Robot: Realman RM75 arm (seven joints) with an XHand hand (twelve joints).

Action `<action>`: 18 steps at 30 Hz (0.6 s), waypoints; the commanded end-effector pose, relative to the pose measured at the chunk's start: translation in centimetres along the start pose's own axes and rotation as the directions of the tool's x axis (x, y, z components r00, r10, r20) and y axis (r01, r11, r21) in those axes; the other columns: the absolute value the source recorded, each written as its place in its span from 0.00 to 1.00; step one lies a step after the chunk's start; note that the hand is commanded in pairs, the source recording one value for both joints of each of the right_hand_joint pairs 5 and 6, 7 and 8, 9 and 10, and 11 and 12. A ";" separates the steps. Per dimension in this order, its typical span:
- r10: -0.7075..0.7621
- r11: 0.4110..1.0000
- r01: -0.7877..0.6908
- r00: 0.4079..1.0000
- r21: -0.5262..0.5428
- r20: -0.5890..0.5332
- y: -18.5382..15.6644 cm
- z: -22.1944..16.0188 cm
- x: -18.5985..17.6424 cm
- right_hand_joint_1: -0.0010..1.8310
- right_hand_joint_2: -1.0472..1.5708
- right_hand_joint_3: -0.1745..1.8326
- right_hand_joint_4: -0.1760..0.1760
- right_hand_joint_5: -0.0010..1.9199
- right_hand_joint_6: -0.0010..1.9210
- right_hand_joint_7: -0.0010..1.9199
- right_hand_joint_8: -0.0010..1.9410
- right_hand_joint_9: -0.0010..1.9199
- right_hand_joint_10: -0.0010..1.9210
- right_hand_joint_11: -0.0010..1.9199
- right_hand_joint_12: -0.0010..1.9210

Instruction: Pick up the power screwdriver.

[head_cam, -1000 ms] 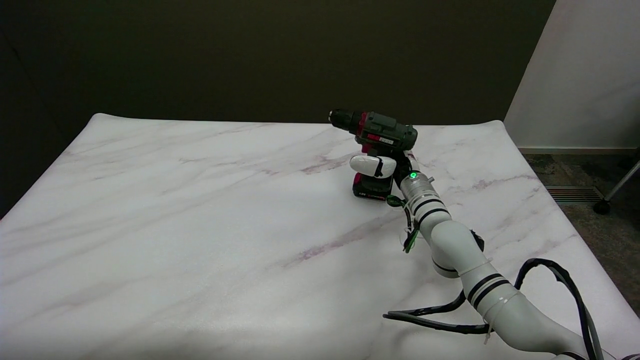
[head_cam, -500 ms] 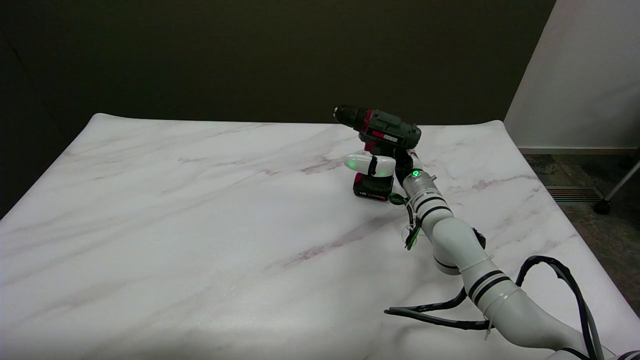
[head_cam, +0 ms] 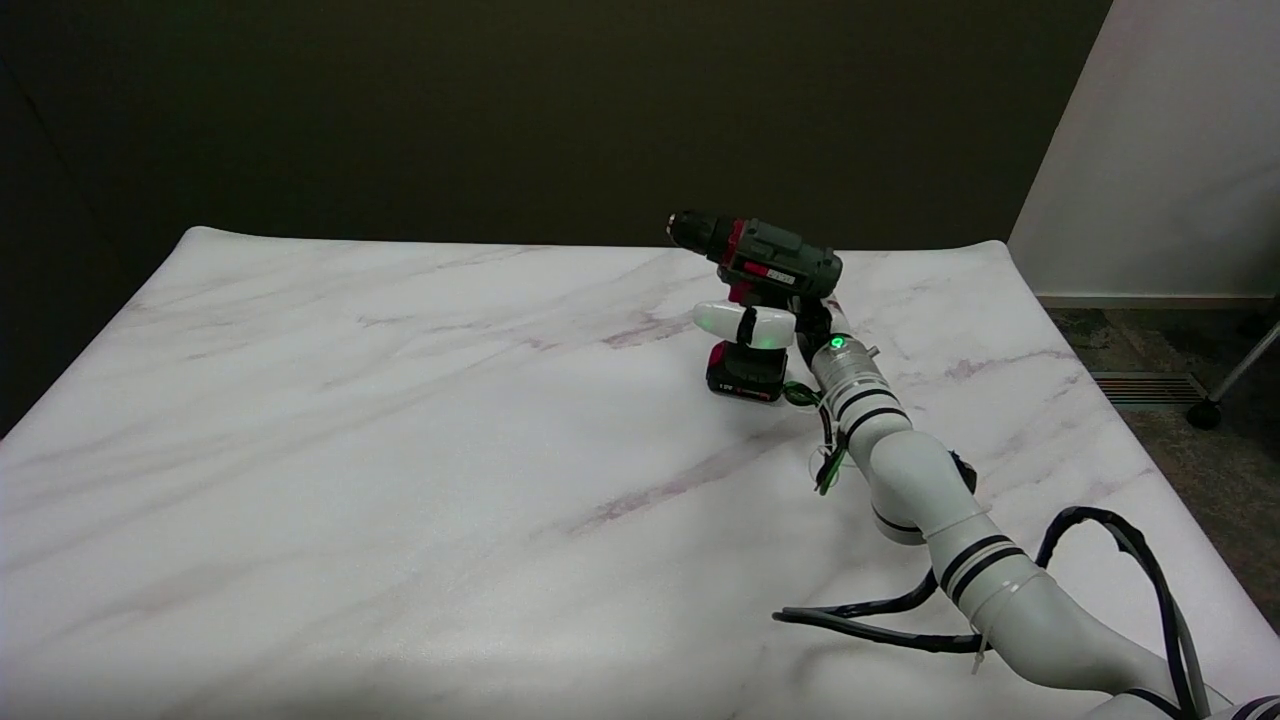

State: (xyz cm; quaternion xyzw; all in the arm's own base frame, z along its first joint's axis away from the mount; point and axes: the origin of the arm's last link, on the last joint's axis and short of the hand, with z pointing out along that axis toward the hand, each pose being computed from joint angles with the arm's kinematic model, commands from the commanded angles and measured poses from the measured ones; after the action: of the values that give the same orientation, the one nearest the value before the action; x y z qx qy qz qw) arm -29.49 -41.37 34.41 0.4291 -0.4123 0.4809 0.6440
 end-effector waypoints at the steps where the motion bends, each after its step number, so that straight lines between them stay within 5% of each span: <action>1: -0.001 1.000 0.001 1.000 -0.001 -0.013 0.0 0.1 0.7 0.61 0.34 0.40 1.00 0.20 0.20 0.12 0.12 0.00 0.00 0.15 0.15; 5: 0.013 1.000 -0.013 1.000 -0.005 -0.014 0.1 0.1 0.7 0.60 0.35 0.36 1.00 0.18 0.18 0.17 0.16 0.07 0.07 0.45 0.45; 7: 0.028 1.000 -0.028 1.000 -0.008 -0.013 0.1 0.1 0.7 0.60 0.32 0.41 1.00 0.18 0.18 0.20 0.19 0.13 0.13 0.52 0.51; 11: 0.030 1.000 -0.030 1.000 -0.009 -0.005 0.1 0.1 0.7 0.60 0.26 0.61 1.00 0.19 0.19 0.28 0.27 0.22 0.22 0.60 0.60; 18: 0.030 0.999 -0.030 1.000 -0.011 -0.005 0.2 0.1 0.8 0.60 0.26 0.61 1.00 0.19 0.19 0.29 0.29 0.27 0.27 0.63 0.63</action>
State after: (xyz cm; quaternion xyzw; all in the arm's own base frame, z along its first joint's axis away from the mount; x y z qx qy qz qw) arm -29.47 -41.33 34.99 0.4219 -0.4145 0.4869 0.6427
